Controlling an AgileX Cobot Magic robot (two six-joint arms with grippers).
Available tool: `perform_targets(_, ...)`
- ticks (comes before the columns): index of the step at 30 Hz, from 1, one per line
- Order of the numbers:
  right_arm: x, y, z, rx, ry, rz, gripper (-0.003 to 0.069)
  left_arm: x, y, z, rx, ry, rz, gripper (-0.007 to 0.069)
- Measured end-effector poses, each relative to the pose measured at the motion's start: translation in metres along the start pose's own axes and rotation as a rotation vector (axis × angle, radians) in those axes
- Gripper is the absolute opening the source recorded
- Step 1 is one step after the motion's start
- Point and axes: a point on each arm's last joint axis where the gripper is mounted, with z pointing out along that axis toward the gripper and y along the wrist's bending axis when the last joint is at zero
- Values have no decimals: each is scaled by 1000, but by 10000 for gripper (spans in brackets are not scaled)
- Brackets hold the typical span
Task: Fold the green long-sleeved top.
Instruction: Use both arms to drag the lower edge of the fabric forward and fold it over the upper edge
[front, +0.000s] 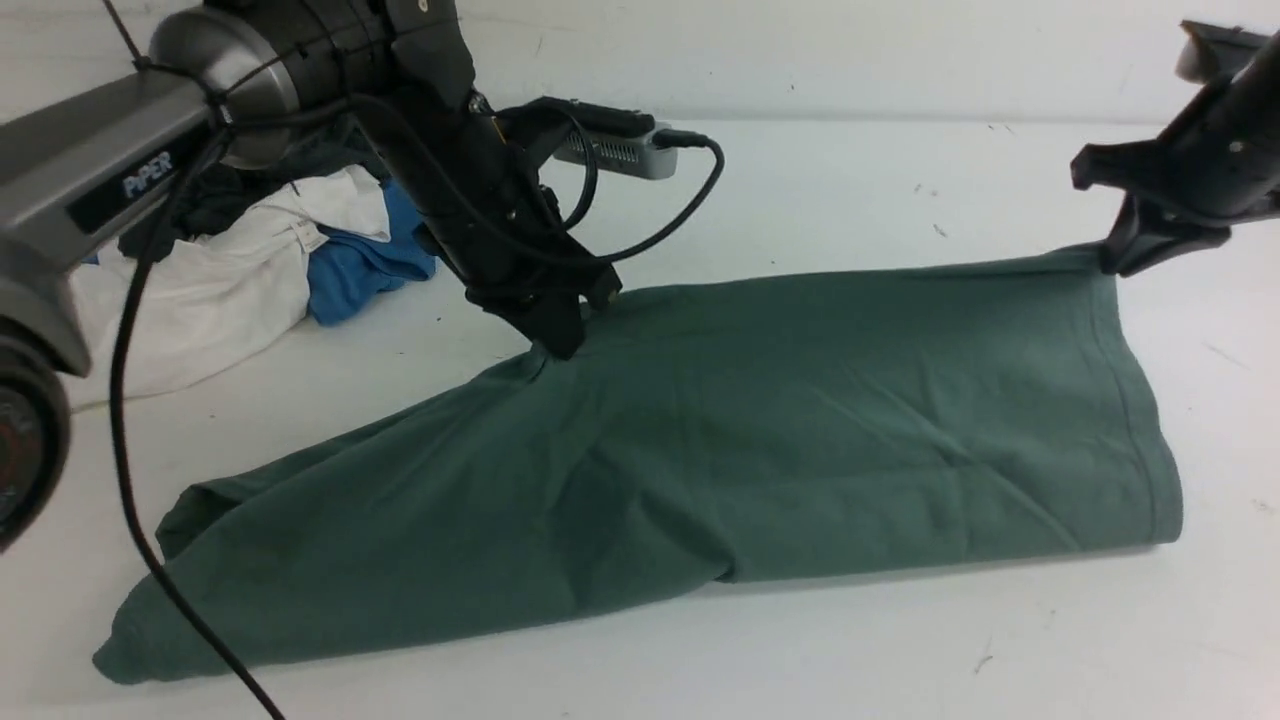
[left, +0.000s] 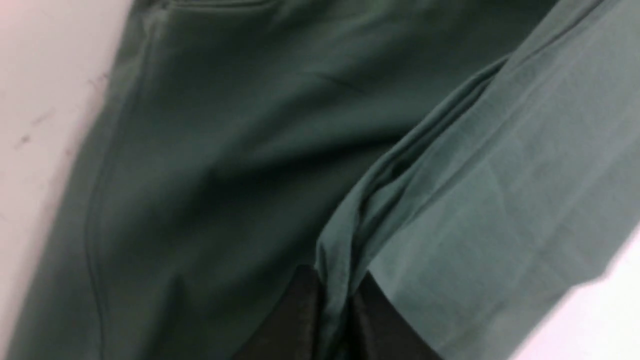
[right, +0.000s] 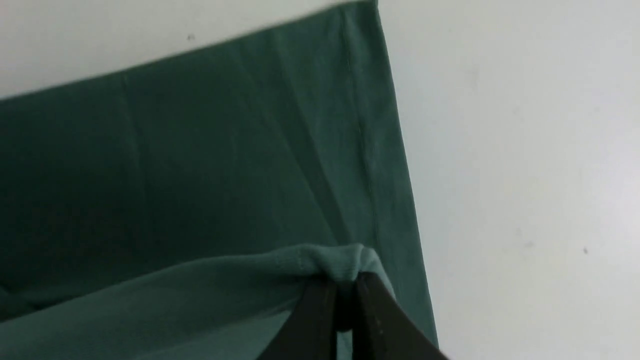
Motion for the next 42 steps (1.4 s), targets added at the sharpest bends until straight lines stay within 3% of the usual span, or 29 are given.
perform_targets(11, -13, -14, 96, 11, -10, 10, 15, -12, 28, 59, -71, -27, -6, 27)
perform_targets(20, -26, -13, 104, -6, -145, 18, 15, -17, 31, 65, -88, -70, -10, 27)
perform_targets(26, -46, -7, 100, -55, -351, 66, 15, -20, 33, 68, -98, -105, -49, 31)
perform_targets(30, -53, 0, 116, -84, -466, 102, 33, -22, 36, 71, -109, -136, -106, 87)
perform_targets(34, -56, 15, 140, -91, -573, 84, 166, -22, 42, 74, -157, -149, -167, 245)
perform_targets(35, -56, 16, 141, -91, -575, 82, 175, -22, 42, 74, -156, -150, -171, 253)
perform_targets(39, -58, 27, 138, -91, -606, 38, 411, -21, 48, 71, -222, -142, -210, 394)
perform_targets(42, -57, 24, 127, -85, -573, 6, 507, -20, 50, 61, -282, -133, -195, 420)
